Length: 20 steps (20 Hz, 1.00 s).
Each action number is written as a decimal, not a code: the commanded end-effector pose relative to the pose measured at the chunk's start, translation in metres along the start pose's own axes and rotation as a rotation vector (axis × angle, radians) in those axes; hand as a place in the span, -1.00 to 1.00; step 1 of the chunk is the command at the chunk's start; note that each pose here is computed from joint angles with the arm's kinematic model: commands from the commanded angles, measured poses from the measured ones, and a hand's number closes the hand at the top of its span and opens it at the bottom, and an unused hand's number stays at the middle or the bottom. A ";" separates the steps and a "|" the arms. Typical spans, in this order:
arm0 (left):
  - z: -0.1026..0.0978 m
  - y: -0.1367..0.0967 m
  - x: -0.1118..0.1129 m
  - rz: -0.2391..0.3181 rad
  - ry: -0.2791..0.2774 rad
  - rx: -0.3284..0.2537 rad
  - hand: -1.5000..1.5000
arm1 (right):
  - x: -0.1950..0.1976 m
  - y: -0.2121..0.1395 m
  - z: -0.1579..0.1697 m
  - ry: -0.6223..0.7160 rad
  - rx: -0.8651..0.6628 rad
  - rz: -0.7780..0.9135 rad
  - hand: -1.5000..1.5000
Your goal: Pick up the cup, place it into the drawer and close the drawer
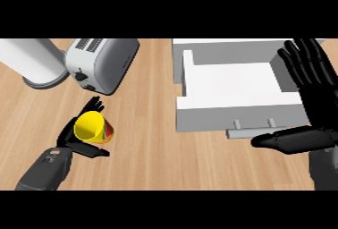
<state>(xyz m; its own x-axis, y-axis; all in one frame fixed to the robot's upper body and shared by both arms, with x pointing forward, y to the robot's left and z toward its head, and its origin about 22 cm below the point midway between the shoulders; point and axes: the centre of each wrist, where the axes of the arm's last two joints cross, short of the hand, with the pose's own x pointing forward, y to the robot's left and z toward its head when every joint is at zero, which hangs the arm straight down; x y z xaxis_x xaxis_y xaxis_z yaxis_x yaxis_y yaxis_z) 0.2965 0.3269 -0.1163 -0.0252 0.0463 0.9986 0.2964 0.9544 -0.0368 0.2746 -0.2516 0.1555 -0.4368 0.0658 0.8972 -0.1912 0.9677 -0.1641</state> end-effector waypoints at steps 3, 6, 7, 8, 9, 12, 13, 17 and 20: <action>-0.006 -0.017 -0.006 0.208 -0.142 -0.135 1.00 | 0.009 -0.006 -0.012 -0.005 -0.022 0.018 -1.00; -0.018 -0.010 0.008 0.047 -0.267 -0.054 1.00 | 0.002 -0.003 -0.002 -0.006 -0.021 0.024 -1.00; -0.009 -0.010 0.003 -0.030 -0.299 -0.002 1.00 | -0.009 -0.010 0.000 0.025 -0.018 0.034 -1.00; -0.013 -0.007 0.007 -0.068 -0.320 0.035 1.00 | -0.009 -0.008 -0.001 0.007 0.000 0.019 -1.00; -0.013 0.000 0.011 -0.102 -0.341 0.042 1.00 | -0.007 0.001 -0.002 0.005 0.005 0.008 -1.00; -0.007 -0.019 -0.005 -0.068 -0.390 0.146 1.00 | -0.001 -0.004 -0.001 0.012 -0.011 0.024 -1.00; -0.026 -0.022 0.006 -0.085 -0.396 0.224 1.00 | 0.001 -0.011 -0.008 0.008 -0.009 0.013 -1.00; 0.005 -0.031 -0.019 -0.090 -0.400 0.546 1.00 | -0.008 -0.012 0.005 0.021 -0.039 0.019 -1.00; -0.011 -0.042 -0.014 0.034 -0.504 0.434 1.00 | 0.005 -0.009 0.001 0.012 -0.033 0.013 -1.00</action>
<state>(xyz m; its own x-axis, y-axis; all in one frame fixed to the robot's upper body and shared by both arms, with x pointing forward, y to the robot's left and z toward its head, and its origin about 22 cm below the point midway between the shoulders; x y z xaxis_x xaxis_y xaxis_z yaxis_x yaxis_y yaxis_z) 0.2973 0.2930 -0.1240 -0.3502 0.0392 0.9358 -0.1060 0.9910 -0.0812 0.2748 -0.2645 0.1524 -0.4251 0.0848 0.9012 -0.1599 0.9729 -0.1670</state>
